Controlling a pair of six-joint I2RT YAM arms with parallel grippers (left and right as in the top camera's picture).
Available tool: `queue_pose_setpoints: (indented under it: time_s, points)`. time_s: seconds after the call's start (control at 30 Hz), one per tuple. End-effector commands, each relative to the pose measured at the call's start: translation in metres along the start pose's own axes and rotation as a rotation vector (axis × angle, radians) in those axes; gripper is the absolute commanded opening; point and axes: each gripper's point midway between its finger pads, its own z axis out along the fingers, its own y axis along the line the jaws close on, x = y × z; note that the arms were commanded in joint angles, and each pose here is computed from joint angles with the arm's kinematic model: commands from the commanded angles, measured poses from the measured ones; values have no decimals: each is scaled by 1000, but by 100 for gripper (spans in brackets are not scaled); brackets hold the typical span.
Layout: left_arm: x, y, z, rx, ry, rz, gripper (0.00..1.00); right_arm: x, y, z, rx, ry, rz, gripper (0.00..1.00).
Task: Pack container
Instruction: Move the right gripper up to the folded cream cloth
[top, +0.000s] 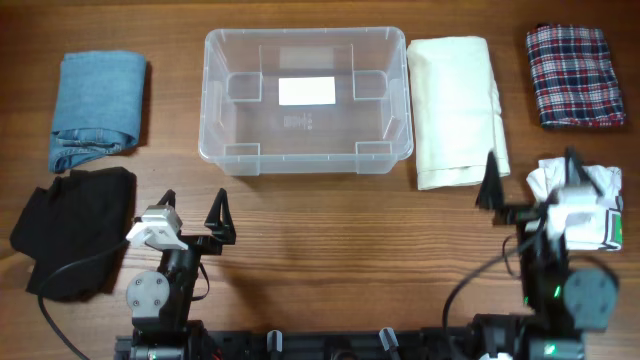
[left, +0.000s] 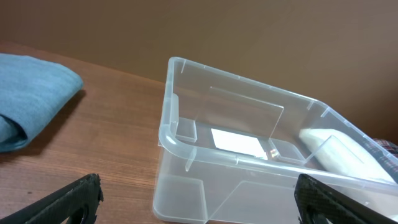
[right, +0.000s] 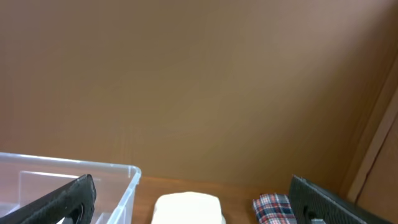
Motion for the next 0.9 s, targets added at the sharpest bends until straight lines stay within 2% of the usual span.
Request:
queue_pose_setpoints:
  time_s: [0.0, 0.17, 0.27, 0.33, 0.4, 0.6, 0.77, 0.87]
  points:
    - [1, 4, 0, -18, -4, -9, 100, -10, -3, 46, -57, 141, 31, 100]
    - [1, 4, 0, -18, -4, -9, 100, -12, -21, 114, -198, 327, 118, 100]
    - [1, 4, 0, -18, -4, -9, 100, 9, -35, 144, -351, 396, 209, 100]
    - [1, 4, 0, -18, -4, -9, 100, 35, -49, 153, -372, 440, 269, 100]
    - [1, 4, 0, -18, -4, -9, 100, 83, -72, 158, -390, 509, 361, 100]
    - [1, 4, 0, -18, -4, -10, 100, 149, -80, 166, -543, 513, 472, 100]
    - [1, 4, 0, -18, -4, -9, 100, 214, -86, 172, -483, 625, 530, 100]
    - [1, 4, 0, -18, -4, -9, 100, 245, -91, 171, -352, 800, 409, 100]
